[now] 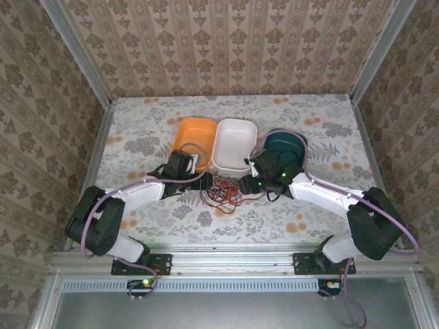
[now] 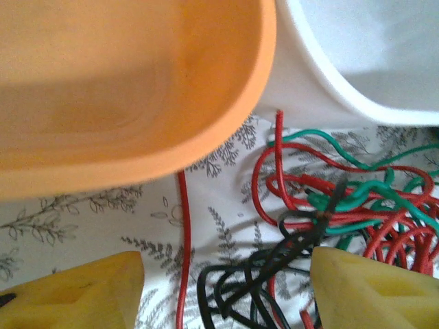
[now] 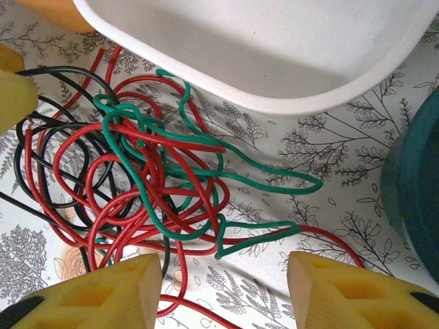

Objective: Untangle the cables

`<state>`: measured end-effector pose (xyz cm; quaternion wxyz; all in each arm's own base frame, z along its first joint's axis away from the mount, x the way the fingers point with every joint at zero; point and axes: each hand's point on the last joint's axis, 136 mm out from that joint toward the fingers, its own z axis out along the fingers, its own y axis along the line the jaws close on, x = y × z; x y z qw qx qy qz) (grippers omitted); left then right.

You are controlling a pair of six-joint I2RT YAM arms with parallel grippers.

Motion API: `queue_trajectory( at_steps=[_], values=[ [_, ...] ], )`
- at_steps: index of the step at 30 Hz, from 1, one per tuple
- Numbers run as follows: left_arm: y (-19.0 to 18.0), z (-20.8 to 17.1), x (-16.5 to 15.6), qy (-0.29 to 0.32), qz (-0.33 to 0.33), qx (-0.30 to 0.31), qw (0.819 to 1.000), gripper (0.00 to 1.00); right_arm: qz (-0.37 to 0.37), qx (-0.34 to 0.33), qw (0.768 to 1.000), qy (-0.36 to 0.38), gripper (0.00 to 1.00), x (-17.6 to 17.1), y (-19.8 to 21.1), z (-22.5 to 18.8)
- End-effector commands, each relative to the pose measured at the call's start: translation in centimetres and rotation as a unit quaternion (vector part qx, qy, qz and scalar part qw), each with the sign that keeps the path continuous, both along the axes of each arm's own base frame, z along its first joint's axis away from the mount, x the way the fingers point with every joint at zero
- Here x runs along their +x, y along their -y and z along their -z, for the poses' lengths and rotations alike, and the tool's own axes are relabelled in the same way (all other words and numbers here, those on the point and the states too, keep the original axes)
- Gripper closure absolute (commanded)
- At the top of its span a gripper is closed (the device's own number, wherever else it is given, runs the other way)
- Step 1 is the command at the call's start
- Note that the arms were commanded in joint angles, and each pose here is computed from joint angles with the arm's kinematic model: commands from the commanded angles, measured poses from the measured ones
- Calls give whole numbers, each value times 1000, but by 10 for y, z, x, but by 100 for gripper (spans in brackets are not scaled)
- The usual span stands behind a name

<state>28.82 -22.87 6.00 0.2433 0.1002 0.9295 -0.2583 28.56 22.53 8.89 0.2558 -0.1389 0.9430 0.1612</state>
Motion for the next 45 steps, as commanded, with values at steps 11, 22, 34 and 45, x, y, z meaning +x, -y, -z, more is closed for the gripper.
queue_trajectory(
  at_steps=[11, 22, 34, 45],
  values=[
    [9, 7, 21, 31, 17, 47, 998, 79, -10, 2, 1000, 0, 47, -6, 2, -6],
    [11, -15, 15, 64, 26, 69, 995, 100, -72, 32, 996, -49, 47, -18, -25, 10],
    [2, -184, -3, 227, 42, 31, 973, 100, -55, 38, 992, -105, 48, -24, -31, 66],
    [0, -333, -15, 352, 57, -34, 934, 100, -54, 37, 992, -105, 49, -23, -31, 70]
  ],
)
